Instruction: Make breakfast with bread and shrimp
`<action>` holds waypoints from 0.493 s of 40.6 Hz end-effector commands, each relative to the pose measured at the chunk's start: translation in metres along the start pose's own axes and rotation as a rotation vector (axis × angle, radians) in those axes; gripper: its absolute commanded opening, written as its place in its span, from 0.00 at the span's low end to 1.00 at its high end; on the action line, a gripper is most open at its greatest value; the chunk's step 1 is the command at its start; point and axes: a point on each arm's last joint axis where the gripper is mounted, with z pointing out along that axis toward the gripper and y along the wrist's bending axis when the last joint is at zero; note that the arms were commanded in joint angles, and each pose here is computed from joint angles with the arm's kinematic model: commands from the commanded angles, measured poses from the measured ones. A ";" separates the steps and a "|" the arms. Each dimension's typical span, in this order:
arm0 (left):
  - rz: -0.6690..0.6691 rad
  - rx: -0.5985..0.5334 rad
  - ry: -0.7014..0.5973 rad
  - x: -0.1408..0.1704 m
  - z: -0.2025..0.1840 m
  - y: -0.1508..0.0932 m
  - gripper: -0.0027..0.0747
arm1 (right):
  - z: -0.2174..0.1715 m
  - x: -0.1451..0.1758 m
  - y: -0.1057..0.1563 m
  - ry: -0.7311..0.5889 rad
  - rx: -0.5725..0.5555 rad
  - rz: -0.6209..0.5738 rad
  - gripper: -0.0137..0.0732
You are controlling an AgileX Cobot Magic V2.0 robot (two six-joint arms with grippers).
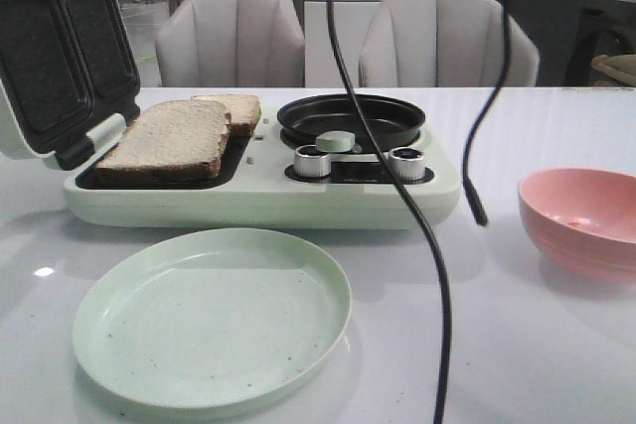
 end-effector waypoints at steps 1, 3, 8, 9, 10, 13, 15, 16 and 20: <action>-0.018 0.000 -0.097 -0.013 -0.004 0.000 0.54 | -0.051 0.006 0.009 -0.139 0.018 -0.021 0.71; -0.018 0.000 -0.097 -0.013 -0.004 0.000 0.54 | -0.061 0.018 0.010 -0.140 0.015 -0.021 0.71; -0.018 0.000 -0.097 -0.013 -0.004 0.000 0.54 | -0.083 0.050 0.009 -0.140 0.016 -0.011 0.71; -0.018 0.000 -0.097 -0.013 -0.004 0.000 0.54 | -0.087 0.056 0.009 -0.139 0.016 -0.010 0.71; -0.018 0.000 -0.097 -0.013 -0.004 0.000 0.54 | -0.092 0.063 0.009 -0.138 0.016 -0.008 0.71; -0.018 0.000 -0.097 -0.013 -0.004 0.000 0.54 | -0.104 0.082 0.009 -0.142 0.015 -0.003 0.71; -0.018 0.000 -0.097 -0.013 -0.004 0.000 0.54 | -0.113 0.096 0.008 -0.152 0.015 -0.002 0.71; -0.018 0.000 -0.097 -0.013 -0.004 0.000 0.54 | -0.117 0.102 0.008 -0.156 0.014 -0.002 0.71; -0.018 0.000 -0.097 -0.013 -0.004 0.000 0.54 | -0.131 0.127 0.007 -0.171 0.014 -0.001 0.71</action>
